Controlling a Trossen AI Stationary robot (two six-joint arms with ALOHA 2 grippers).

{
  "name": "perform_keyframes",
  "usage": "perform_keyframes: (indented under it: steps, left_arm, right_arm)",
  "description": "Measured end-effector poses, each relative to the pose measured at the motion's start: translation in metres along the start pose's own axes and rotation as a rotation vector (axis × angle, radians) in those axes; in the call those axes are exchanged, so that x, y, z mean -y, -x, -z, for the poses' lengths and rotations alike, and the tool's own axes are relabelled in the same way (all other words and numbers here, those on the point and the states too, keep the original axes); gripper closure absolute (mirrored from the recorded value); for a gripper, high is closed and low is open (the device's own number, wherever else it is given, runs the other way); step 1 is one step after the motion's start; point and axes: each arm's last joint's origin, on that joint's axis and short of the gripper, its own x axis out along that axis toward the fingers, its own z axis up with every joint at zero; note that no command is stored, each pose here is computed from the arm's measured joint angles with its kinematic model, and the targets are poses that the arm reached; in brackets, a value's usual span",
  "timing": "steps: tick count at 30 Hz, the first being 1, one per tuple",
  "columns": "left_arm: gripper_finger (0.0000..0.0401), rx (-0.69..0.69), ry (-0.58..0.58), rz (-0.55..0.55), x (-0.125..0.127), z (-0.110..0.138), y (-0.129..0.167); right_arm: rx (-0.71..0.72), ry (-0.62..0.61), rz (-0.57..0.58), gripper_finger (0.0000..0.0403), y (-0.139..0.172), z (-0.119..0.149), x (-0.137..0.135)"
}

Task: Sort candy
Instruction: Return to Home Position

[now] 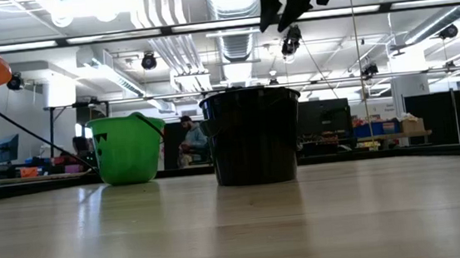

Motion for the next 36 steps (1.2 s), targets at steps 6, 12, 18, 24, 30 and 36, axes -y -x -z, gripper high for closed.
perform_keyframes:
  steps: [6,12,18,24,30,36]
  left_arm:
    - [0.0271,-0.001,-0.076,0.049,0.014,0.001,0.002]
    - [0.0271,0.012,-0.16,0.072,0.03,0.004,0.01]
    - [0.0271,0.025,-0.176,0.078,0.039,0.005,0.016]
    - [0.0271,0.008,-0.171,0.101,0.042,0.006,0.013]
    - [0.0271,-0.038,-0.143,0.126,0.047,0.014,0.012]
    - [0.0271,-0.078,-0.112,0.143,0.054,0.034,0.015]
  right_arm:
    - [0.013,-0.104,-0.035,0.0188,0.008,0.003,-0.009]
    - [0.029,-0.129,-0.073,0.0188,0.016,0.006,-0.018]
    - [0.053,-0.125,-0.122,0.0188,0.026,0.008,-0.028]
    - [0.055,-0.168,-0.168,0.0188,0.037,0.014,-0.038]
    - [0.066,-0.149,-0.222,0.0188,0.052,0.02,-0.048]
    - [0.042,-0.156,-0.226,0.0188,0.058,0.027,-0.05]
